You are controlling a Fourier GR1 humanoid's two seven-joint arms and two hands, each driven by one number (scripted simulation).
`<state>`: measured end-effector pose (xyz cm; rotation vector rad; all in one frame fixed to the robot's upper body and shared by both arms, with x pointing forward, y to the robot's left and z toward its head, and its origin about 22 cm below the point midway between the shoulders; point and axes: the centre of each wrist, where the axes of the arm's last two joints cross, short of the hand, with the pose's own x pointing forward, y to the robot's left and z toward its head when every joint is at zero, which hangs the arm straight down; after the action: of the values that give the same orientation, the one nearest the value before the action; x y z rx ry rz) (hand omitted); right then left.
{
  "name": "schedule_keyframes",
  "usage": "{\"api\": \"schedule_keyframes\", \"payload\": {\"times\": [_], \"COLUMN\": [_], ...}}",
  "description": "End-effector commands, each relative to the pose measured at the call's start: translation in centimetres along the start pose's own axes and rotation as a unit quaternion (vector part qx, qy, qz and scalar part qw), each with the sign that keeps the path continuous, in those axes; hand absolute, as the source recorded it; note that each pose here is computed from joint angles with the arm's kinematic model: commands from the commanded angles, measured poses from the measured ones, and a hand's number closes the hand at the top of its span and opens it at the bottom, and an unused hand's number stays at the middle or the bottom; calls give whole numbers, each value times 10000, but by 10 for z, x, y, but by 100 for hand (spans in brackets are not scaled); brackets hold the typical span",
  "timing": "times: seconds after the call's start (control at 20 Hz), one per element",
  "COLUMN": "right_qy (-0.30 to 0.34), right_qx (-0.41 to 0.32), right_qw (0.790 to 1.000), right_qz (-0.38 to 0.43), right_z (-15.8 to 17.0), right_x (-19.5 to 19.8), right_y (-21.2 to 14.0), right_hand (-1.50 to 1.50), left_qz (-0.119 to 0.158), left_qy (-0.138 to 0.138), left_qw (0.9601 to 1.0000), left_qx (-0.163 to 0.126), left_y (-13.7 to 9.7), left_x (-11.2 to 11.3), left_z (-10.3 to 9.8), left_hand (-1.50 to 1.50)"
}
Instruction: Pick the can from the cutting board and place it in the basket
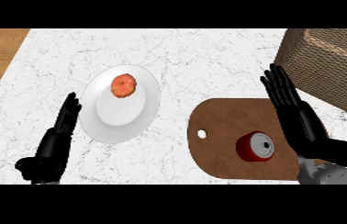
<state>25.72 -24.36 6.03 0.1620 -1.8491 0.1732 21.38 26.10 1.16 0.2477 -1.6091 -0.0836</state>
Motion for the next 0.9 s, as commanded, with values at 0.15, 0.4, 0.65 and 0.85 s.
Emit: {"api": "schedule_keyframes", "payload": {"times": [0.15, 0.4, 0.65, 0.85], "right_qy": [-945, -1519, -2005, -1336], "right_qx": [82, 2376, 1478, 1241], "right_qw": [9947, 9440, 9521, 9615], "right_qz": [-399, 1715, 1776, 2058], "right_z": [-54, -50, -26, -25], "right_x": [56, 70, 49, 92], "right_y": [-68, -40, 64, 90], "right_hand": [150, -150, -150, -150], "left_qz": [-101, 47, 96, 155], "left_qy": [501, 920, 1080, 1207], "left_qw": [9987, 9957, 9937, 9925], "left_qx": [-6, -106, -272, -101], "left_y": [33, 37, 45, 52], "left_x": [22, 15, 25, 9], "left_z": [-41, -54, -65, -77], "left_hand": [0, 0, 0, 0]}}
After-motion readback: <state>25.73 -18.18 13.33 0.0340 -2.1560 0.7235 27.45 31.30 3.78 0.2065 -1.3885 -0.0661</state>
